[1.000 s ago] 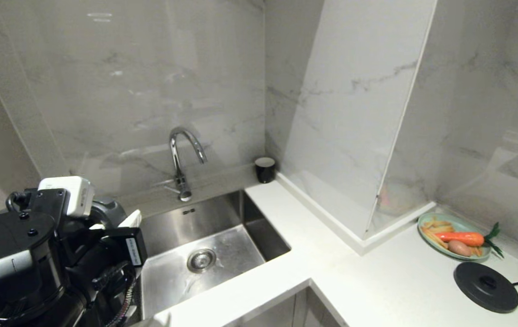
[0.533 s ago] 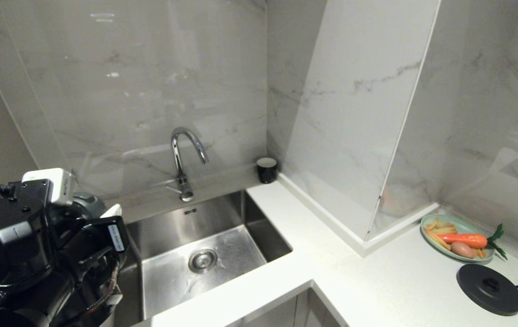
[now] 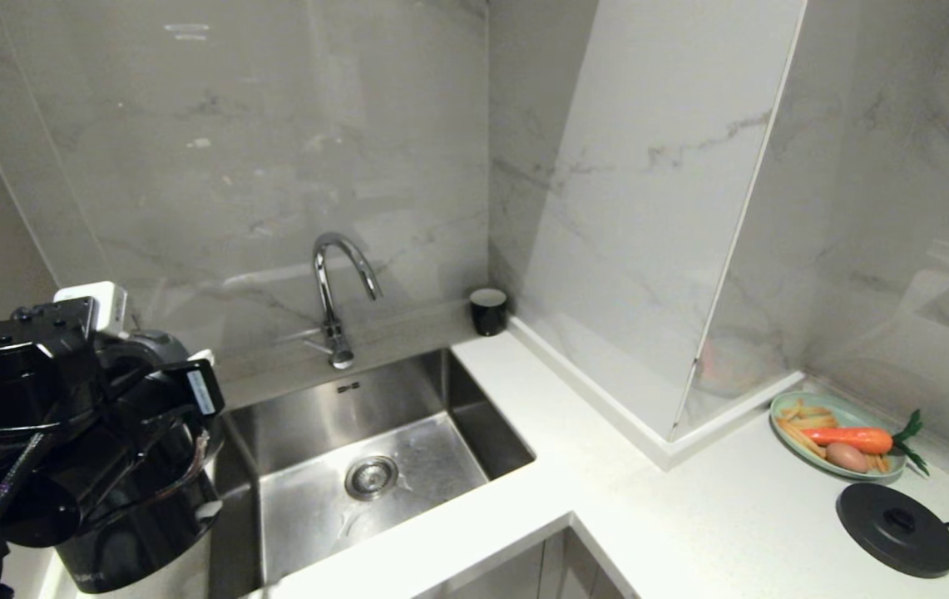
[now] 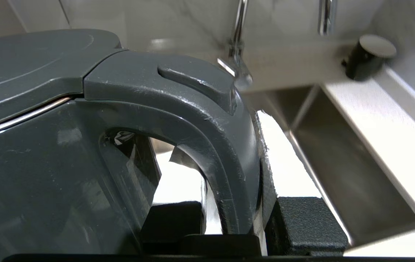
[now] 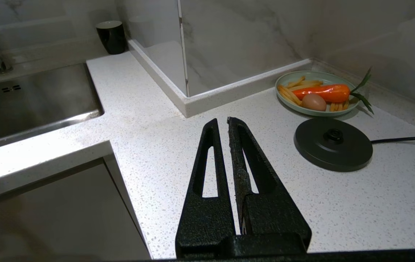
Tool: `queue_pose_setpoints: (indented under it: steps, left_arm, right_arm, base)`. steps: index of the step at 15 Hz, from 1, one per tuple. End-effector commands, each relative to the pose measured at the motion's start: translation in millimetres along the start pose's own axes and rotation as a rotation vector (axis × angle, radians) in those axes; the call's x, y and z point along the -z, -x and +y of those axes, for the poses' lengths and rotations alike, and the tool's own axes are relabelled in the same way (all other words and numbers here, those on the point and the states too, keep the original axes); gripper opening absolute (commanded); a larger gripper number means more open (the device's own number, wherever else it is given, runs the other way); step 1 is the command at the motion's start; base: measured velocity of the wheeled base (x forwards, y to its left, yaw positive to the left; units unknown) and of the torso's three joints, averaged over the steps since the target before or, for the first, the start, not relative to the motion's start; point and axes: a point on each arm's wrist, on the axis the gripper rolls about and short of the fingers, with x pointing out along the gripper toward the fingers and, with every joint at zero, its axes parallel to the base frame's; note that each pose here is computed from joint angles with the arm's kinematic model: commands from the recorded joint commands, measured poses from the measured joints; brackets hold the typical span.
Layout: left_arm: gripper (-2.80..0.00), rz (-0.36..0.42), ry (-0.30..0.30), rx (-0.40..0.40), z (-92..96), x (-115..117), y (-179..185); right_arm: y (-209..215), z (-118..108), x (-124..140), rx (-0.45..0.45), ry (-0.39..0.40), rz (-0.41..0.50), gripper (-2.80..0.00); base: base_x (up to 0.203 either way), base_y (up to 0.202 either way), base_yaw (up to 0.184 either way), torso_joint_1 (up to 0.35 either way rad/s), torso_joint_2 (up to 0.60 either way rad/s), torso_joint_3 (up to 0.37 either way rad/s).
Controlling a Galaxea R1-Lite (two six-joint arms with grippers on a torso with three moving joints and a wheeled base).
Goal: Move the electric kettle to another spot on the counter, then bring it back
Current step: Place it by the sink
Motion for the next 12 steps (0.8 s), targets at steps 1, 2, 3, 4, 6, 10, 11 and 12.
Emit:
queue_pose_setpoints:
  steps: [1, 2, 3, 4, 6, 10, 11, 12]
  left_arm:
    - [-2.80, 0.035, -0.016, -0.027, -2.0, 13.9, -33.9]
    - [-2.80, 0.035, -0.018, -0.035, -2.1, 16.8, -47.5]
    - [-2.80, 0.034, -0.022, -0.046, -0.6, 19.8, -60.7]
    - [-2.80, 0.030, -0.028, -0.057, 3.0, 21.6, -71.2]
    - [-2.80, 0.025, -0.042, -0.086, 14.7, 29.9, -94.3]
    - [-2.80, 0.033, -0.054, -0.126, 34.2, 49.5, -117.5]
    - [-2.80, 0.033, -0.058, -0.130, 37.6, 53.5, -120.7]
    - [-2.80, 0.037, -0.059, -0.136, 40.4, 57.9, -123.0]
  right_arm:
    - [0.0, 0.0, 0.0, -0.001, 0.000, 0.000, -2.80]
    - [0.0, 0.0, 0.0, -0.001, 0.000, 0.000, -2.80]
    - [0.0, 0.0, 0.0, 0.000, 0.000, 0.000, -2.80]
    - [0.0, 0.0, 0.0, -0.001, 0.000, 0.000, -2.80]
    - [0.0, 0.0, 0.0, 0.000, 0.000, 0.000, -2.80]
    - [0.0, 0.0, 0.0, 0.000, 0.000, 0.000, -2.80]
    - [0.0, 0.0, 0.0, 0.000, 0.000, 0.000, -2.80]
    - [0.0, 0.0, 0.0, 0.000, 0.000, 0.000, -2.80]
  base:
    - [0.000, 0.000, 0.000, 0.000, 0.00, 0.000]
    - [0.000, 0.000, 0.000, 0.000, 0.00, 0.000]
    - [0.000, 0.000, 0.000, 0.000, 0.00, 0.000]
    - [0.000, 0.000, 0.000, 0.000, 0.00, 0.000]
    - [0.000, 0.000, 0.000, 0.000, 0.00, 0.000]
    - [0.000, 0.000, 0.000, 0.000, 0.00, 0.000]
    - [0.000, 0.000, 0.000, 0.000, 0.00, 0.000]
    - [0.000, 0.000, 0.000, 0.000, 0.00, 0.000]
